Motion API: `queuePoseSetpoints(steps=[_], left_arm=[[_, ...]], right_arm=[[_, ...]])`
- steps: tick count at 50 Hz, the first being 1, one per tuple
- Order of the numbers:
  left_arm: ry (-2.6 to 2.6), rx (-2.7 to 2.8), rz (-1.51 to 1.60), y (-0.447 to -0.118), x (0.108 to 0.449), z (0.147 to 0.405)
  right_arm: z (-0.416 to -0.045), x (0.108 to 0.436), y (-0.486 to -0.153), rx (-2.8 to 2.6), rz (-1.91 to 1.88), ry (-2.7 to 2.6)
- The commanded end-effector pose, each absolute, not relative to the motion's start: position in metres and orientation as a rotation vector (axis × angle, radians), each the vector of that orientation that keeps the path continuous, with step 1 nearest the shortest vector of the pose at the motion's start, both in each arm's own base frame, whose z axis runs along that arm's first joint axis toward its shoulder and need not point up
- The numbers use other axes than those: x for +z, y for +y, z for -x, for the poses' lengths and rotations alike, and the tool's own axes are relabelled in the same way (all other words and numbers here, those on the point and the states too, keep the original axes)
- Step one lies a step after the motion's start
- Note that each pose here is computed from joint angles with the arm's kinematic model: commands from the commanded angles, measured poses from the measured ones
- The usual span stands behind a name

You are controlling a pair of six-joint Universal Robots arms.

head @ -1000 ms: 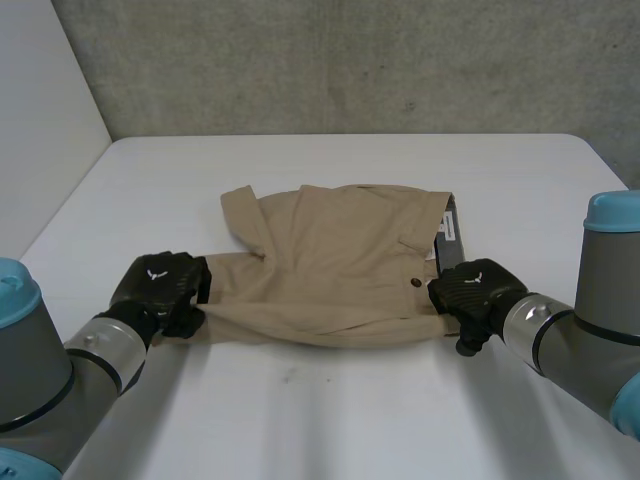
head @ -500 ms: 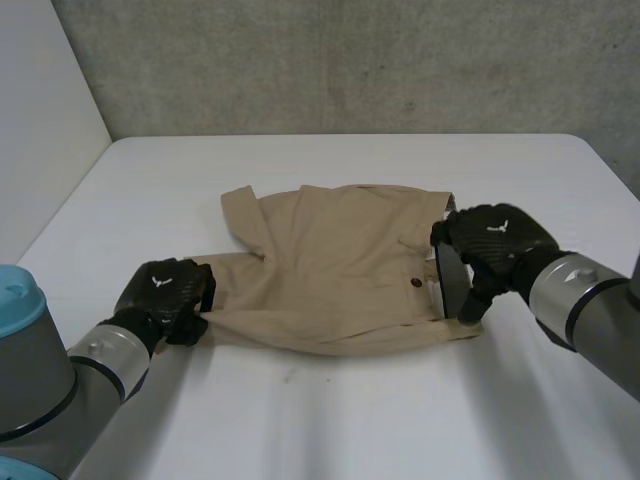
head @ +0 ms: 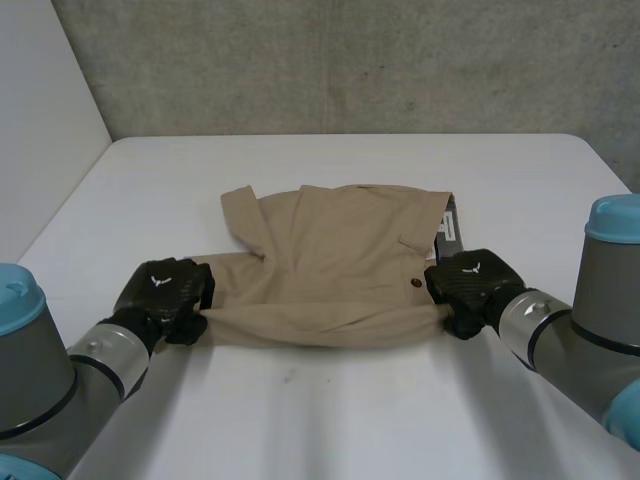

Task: Fold the shorts.

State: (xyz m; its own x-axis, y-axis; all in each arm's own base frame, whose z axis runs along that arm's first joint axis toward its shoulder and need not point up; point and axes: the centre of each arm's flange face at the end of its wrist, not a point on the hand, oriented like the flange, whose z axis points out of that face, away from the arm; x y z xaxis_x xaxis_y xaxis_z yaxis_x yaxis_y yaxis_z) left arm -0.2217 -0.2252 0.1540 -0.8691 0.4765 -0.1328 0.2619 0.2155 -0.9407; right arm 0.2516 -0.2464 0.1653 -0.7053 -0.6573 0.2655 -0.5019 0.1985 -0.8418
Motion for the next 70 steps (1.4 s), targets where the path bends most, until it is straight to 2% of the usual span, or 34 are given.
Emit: queuePoseSetpoints(steps=[1, 5, 6, 8, 9, 10, 12, 13, 14, 17, 18, 22, 25, 28, 32, 40, 41, 44, 48, 51, 54, 55, 57, 58, 62, 66, 70], left_arm=[[-2.302, 1.7, 0.77, -0.22, 0.154, 0.223], [-2.242, 1.788, 0.889, -0.218, 0.181, 0.224], [-2.18, 1.878, 0.926, -0.218, 0.203, 0.225], [-2.114, 1.975, 0.939, -0.219, 0.227, 0.226], [-2.079, 2.023, 0.937, -0.219, 0.24, 0.226], [-1.988, 2.13, 0.921, -0.217, 0.268, 0.226], [-1.874, 2.25, 0.892, -0.211, 0.302, 0.225], [-1.812, 2.314, 0.872, -0.208, 0.319, 0.224], [-1.689, 2.428, 0.832, -0.2, 0.354, 0.22], [-1.528, 2.561, 0.775, -0.187, 0.398, 0.216], [-1.448, 2.62, 0.749, -0.18, 0.422, 0.213], [-1.363, 2.693, 0.709, -0.172, 0.461, 0.208], [-1.343, 2.703, 0.706, -0.174, 0.473, 0.21], [-1.375, 2.679, 0.715, -0.186, 0.47, 0.214], [-1.49, 2.597, 0.75, -0.213, 0.445, 0.222], [-1.818, 2.286, 0.859, -0.282, 0.348, 0.253], [-1.868, 2.232, 0.877, -0.294, 0.328, 0.258], [-1.917, 2.182, 0.894, -0.322, 0.296, 0.268], [-1.882, 2.229, 0.874, -0.348, 0.283, 0.28], [-1.799, 2.311, 0.849, -0.357, 0.295, 0.289], [-1.621, 2.49, 0.755, -0.364, 0.337, 0.297], [-1.514, 2.59, 0.684, -0.365, 0.365, 0.298], [-1.412, 2.672, 0.622, -0.363, 0.39, 0.298], [-1.295, 2.745, 0.561, -0.356, 0.418, 0.297], [-0.997, 2.862, 0.444, -0.322, 0.482, 0.291], [-0.859, 2.885, 0.377, -0.299, 0.509, 0.283], [-0.94, 2.832, 0.386, -0.298, 0.492, 0.279]], right_arm=[[-0.255, 0.173, -0.256, -1.635, 1.096, 2.252], [-0.256, 0.222, -0.254, -1.814, 1.04, 2.134], [-0.256, 0.249, -0.251, -1.905, 1.007, 2.059], [-0.255, 0.275, -0.248, -1.996, 0.968, 1.985], [-0.254, 0.301, -0.246, -2.081, 0.934, 1.91], [-0.253, 0.314, -0.245, -2.122, 0.92, 1.873], [-0.251, 0.339, -0.242, -2.194, 0.901, 1.808], [-0.248, 0.363, -0.237, -2.256, 0.876, 1.754], [-0.246, 0.377, -0.234, -2.29, 0.865, 1.724], [-0.24, 0.423, -0.221, -2.396, 0.832, 1.611], [-0.239, 0.432, -0.219, -2.417, 0.825, 1.587], [-0.235, 0.466, -0.211, -2.504, 0.783, 1.496], [-0.235, 0.474, -0.212, -2.533, 0.758, 1.483], [-0.237, 0.466, -0.218, -2.512, 0.757, 1.521], [-0.253, 0.424, -0.235, -2.359, 0.832, 1.676], [-0.28, 0.333, -0.27, -2.066, 0.933, 1.943], [-0.282, 0.324, -0.274, -2.041, 0.941, 1.966], [-0.29, 0.298, -0.29, -2.009, 0.935, 2.022], [-0.301, 0.285, -0.314, -2.123, 0.878, 1.987], [-0.31, 0.292, -0.329, -2.267, 0.802, 1.883], [-0.313, 0.312, -0.339, -2.394, 0.726, 1.773], [-0.315, 0.332, -0.341, -2.471, 0.681, 1.68], [-0.315, 0.352, -0.341, -2.536, 0.639, 1.585], [-0.313, 0.377, -0.338, -2.608, 0.576, 1.479], [-0.3, 0.44, -0.32, -2.763, 0.397, 1.206], [-0.296, 0.458, -0.311, -2.791, 0.352, 1.126], [-0.295, 0.448, -0.308, -2.757, 0.391, 1.201]])
